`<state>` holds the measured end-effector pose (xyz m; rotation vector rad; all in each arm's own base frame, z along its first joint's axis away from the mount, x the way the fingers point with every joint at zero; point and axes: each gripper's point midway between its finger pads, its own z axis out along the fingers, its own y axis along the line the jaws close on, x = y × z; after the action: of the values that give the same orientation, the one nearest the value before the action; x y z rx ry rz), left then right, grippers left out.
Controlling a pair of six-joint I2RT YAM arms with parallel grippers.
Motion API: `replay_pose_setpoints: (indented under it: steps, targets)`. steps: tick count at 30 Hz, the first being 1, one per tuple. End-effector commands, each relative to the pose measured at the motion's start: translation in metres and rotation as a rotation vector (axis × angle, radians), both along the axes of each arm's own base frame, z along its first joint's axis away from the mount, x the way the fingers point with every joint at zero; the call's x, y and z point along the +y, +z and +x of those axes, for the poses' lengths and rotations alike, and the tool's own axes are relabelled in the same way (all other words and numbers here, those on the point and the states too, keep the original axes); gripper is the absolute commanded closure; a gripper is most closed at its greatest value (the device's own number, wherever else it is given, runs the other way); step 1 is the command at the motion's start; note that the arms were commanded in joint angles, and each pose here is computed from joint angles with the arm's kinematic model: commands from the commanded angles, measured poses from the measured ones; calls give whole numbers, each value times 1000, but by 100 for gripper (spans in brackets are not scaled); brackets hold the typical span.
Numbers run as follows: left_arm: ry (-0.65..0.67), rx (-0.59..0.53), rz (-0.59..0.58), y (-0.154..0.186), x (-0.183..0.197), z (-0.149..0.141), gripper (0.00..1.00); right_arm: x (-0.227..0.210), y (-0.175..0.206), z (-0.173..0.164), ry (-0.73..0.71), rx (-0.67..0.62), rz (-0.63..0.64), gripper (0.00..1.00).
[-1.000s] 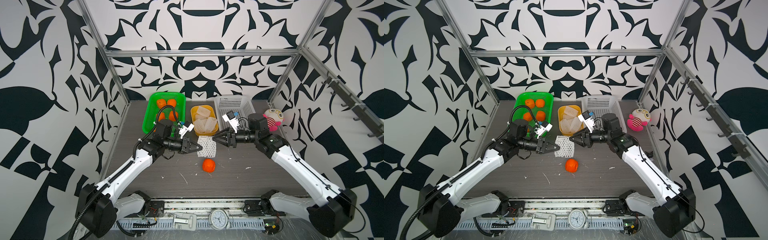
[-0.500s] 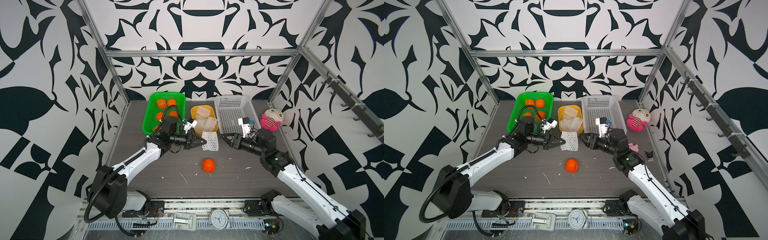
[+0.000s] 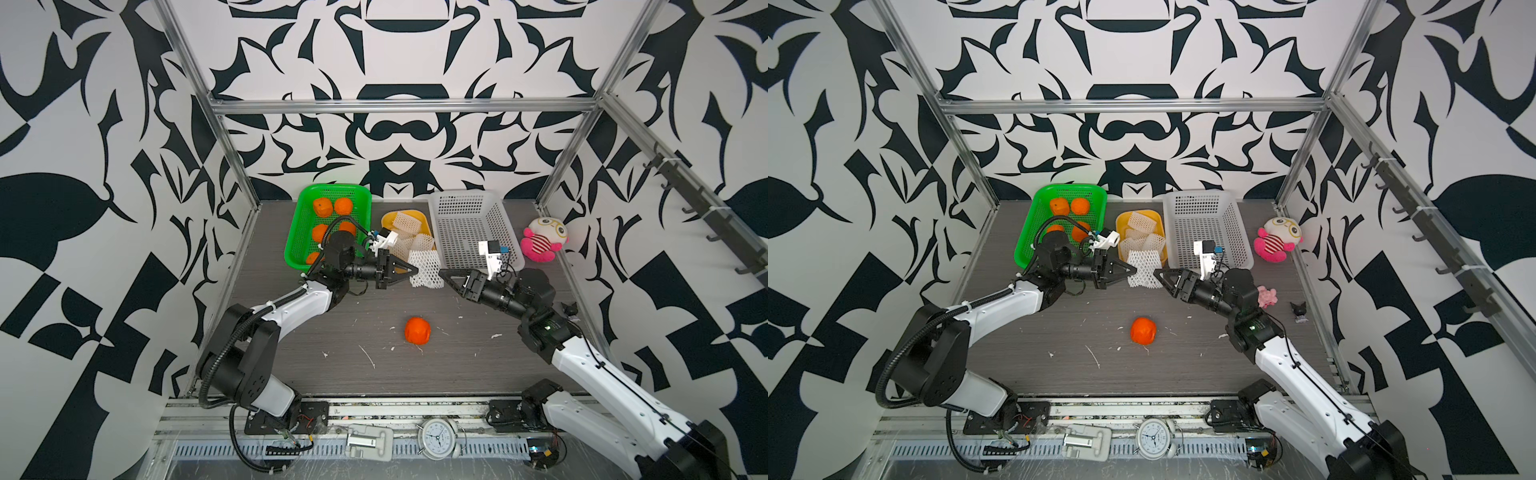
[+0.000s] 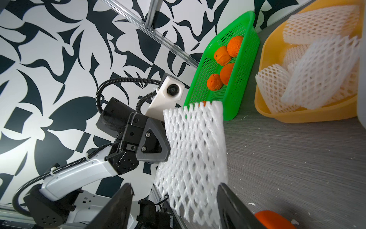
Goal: Remove foam nets from oranges
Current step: Place the foam net into the storage box.
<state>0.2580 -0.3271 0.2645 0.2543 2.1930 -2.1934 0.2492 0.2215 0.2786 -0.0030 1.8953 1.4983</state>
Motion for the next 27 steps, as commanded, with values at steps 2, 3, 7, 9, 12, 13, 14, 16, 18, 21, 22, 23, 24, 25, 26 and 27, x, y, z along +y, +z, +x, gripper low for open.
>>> replay_pose_setpoints:
  steps: [2,3,7,9,12,13,14,16,18,21,22,23,24,25,26,27]
  targets:
    - [-13,1,-115,15,0,2,94,5,30,1,29,-125,67,24]
    - [-16,7,-130,16,0,3,94,6,30,3,29,-122,67,23]
    - [-19,34,-180,17,-1,8,95,11,29,12,31,-122,84,21]
    - [-16,34,-181,16,-1,8,95,13,28,17,34,-112,85,21]
    - [-10,23,-177,18,-1,7,95,14,21,24,19,-83,65,20]
    - [-7,19,-174,19,0,6,95,13,19,26,10,-78,58,20]
    - [-7,12,-173,20,1,5,95,12,18,27,5,-72,55,20]
    - [-8,2,-173,21,2,2,96,10,16,29,-3,-63,43,20]
    - [-6,-2,-172,22,2,1,96,7,12,30,-15,-55,11,19]
    - [-5,-7,-173,22,3,1,96,7,13,31,-18,-47,7,15]
    - [-6,-7,-172,22,3,1,96,10,14,31,-7,-44,15,14]
    - [-5,-10,-174,23,3,1,96,11,14,32,3,-35,25,12]
    - [-6,-11,-174,23,3,1,96,13,15,33,12,-32,38,11]
    - [-5,-12,-175,23,3,0,96,15,17,33,22,-33,55,11]
    - [-4,-14,-175,24,3,1,96,17,19,34,30,-32,72,10]
    - [-6,-14,-175,24,3,0,96,18,21,36,36,-29,84,11]
